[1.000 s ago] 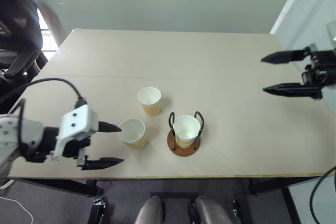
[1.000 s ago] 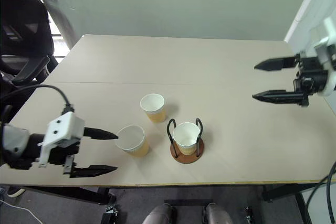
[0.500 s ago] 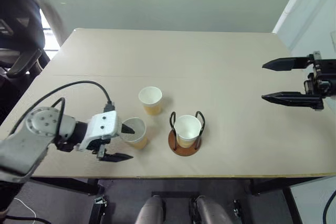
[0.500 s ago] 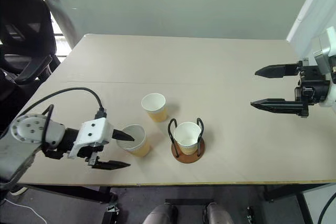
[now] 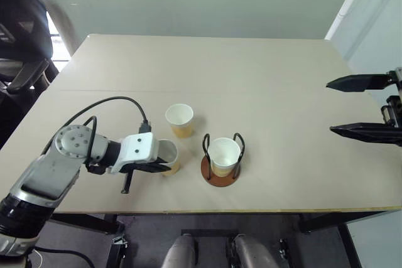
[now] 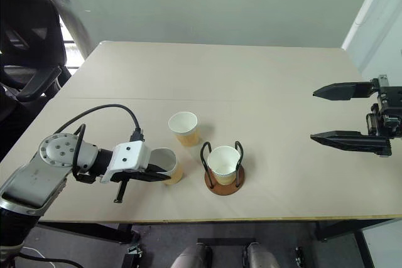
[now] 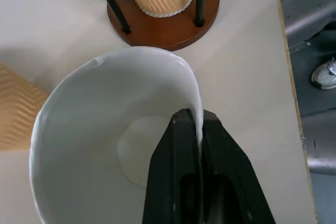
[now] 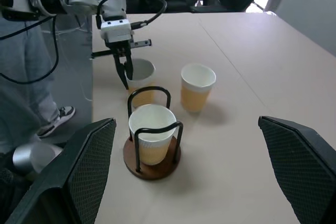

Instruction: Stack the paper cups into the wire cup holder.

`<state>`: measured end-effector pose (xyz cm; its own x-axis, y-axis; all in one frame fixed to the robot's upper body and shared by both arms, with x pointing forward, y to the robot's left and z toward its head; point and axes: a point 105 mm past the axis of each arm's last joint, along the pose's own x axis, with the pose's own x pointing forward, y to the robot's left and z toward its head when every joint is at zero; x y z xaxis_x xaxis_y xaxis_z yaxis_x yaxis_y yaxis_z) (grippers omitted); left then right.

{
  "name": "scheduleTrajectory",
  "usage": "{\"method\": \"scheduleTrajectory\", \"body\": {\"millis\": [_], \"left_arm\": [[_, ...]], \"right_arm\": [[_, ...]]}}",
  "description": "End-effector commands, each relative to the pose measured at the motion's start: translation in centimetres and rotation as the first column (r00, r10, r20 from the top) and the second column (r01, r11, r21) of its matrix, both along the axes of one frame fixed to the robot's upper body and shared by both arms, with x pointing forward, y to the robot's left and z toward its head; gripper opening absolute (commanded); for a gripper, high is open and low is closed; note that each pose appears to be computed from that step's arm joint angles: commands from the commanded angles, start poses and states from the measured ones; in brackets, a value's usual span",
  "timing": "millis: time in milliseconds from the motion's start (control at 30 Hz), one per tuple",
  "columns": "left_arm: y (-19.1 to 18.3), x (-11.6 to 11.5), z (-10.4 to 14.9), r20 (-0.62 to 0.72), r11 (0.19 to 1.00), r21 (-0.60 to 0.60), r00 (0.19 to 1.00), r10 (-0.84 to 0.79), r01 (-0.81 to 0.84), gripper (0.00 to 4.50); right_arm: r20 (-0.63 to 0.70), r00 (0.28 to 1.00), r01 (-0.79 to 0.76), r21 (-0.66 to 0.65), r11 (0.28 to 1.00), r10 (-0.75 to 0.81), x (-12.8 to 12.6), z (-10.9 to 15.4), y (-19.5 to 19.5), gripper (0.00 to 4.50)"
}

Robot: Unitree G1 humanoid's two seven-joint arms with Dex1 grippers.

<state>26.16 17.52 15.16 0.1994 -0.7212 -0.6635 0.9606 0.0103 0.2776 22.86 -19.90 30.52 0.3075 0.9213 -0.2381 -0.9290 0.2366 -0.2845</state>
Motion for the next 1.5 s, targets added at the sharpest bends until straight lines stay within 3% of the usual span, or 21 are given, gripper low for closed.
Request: {"method": "scheduleTrajectory", "body": {"millis": [33,300,533,667,867,1500], "left_arm": [[-0.9,-0.7,4.4,0.022,0.996,-0.063,0.998,-0.066,0.067,0.02],[-2.2,0.4,14.2,0.197,0.962,-0.123,0.956,-0.216,0.243,0.02],[-8.0,1.7,18.4,0.305,0.842,-0.170,0.840,-0.449,0.511,0.02],[-11.2,1.4,17.4,0.273,0.761,-0.141,0.764,-0.585,0.634,0.02],[-12.1,0.3,15.4,0.193,0.694,-0.075,0.693,-0.695,0.716,0.02],[-14.5,0.4,11.9,0.091,0.613,-0.082,0.618,-0.781,0.786,0.02]], "right_arm": [[0.062,0.998,0.023,-0.018,1.000,-0.021,-0.7,1.0,0.0,4.50],[0.109,0.994,0.023,-0.024,0.999,-0.020,-1.7,2.1,0.3,4.50],[0.102,0.993,0.064,-0.039,0.997,-0.060,-3.4,2.5,0.0,4.50],[0.110,0.987,0.123,-0.045,0.991,-0.117,-4.0,2.2,-0.2,4.50],[0.130,0.977,0.177,-0.049,0.983,-0.170,-4.7,2.5,-0.2,4.50],[0.146,0.961,0.246,-0.070,0.967,-0.234,-5.9,2.8,0.0,4.50]]}}
